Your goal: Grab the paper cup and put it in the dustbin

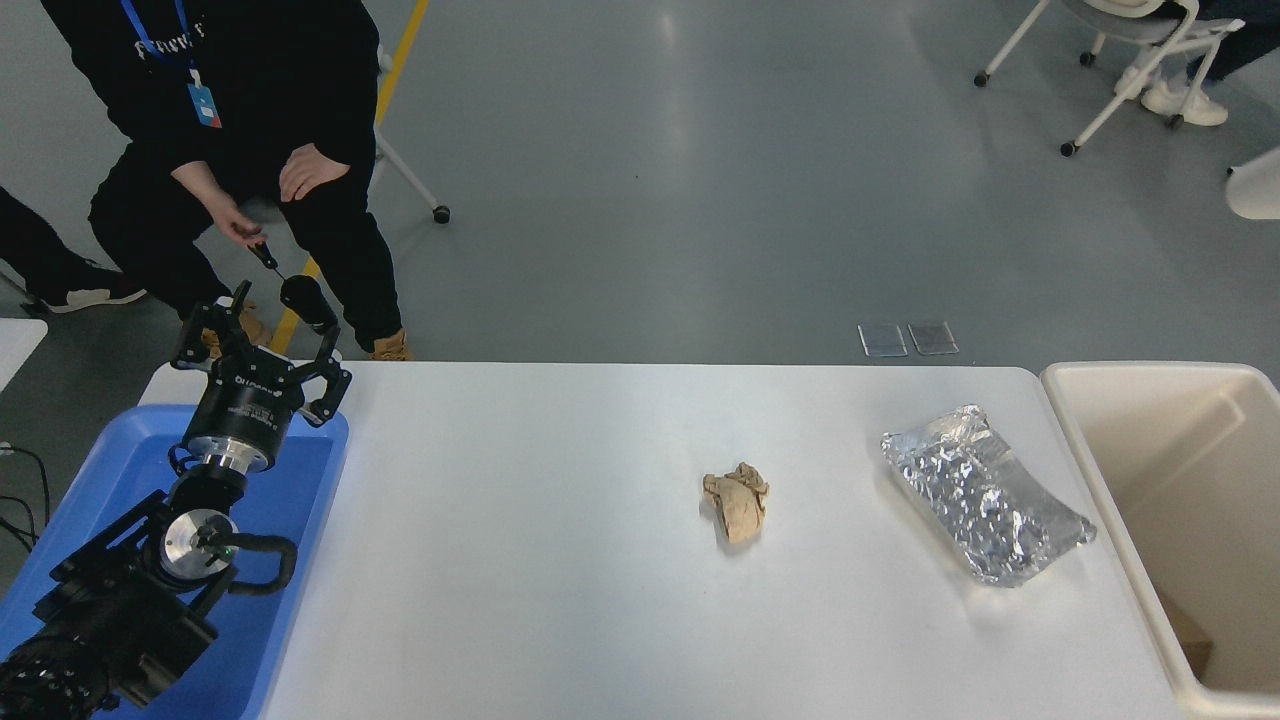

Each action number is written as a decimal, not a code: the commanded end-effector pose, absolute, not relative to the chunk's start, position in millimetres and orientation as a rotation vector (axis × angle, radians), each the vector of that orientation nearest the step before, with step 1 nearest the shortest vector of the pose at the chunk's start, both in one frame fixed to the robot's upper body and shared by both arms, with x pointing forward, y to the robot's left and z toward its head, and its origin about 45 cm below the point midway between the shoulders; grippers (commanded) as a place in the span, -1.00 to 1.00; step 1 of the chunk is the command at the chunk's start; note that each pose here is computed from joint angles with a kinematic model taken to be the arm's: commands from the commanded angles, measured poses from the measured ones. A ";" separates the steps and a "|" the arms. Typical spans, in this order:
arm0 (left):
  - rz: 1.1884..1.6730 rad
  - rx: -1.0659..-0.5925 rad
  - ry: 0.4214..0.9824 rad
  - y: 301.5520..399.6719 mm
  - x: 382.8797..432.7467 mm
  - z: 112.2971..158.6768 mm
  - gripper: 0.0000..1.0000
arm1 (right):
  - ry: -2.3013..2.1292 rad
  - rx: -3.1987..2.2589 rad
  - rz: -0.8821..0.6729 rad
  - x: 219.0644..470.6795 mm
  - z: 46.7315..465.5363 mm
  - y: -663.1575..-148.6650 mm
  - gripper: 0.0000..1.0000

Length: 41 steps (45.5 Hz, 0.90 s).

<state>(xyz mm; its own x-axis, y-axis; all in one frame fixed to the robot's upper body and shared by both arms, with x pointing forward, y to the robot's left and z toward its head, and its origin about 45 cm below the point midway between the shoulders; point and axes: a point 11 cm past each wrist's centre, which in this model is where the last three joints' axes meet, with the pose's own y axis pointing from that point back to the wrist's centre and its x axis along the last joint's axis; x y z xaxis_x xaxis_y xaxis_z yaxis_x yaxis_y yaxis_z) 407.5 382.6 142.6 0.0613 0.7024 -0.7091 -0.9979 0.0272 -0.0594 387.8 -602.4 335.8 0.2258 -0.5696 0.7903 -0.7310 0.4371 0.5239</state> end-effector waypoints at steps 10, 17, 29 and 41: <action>1.432 -0.649 0.578 382.8 407.5 142.6 0.98 | -1.640 0.999 -0.013 319.2 193.6 -632.1 -1.00; 1.432 -0.649 0.578 382.8 407.5 142.6 0.98 | -1.732 1.002 -0.113 296.9 140.1 -620.7 -1.00; 1.431 -0.650 0.578 382.4 407.7 142.9 0.98 | -1.737 1.031 -0.222 273.8 87.8 -595.4 -1.00; 1.432 -0.649 0.578 382.8 407.5 142.6 0.98 | -1.729 1.034 -0.251 265.3 71.1 -585.0 -1.00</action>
<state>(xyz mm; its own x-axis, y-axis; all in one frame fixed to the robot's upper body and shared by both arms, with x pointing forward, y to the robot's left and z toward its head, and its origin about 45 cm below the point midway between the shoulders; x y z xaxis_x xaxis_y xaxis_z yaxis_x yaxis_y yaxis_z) 407.6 382.7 142.8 0.0618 0.7022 -0.7093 -0.9978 0.0271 -0.0601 279.2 -596.3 94.2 -0.0570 -0.7178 0.6939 -0.5375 0.6078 0.5846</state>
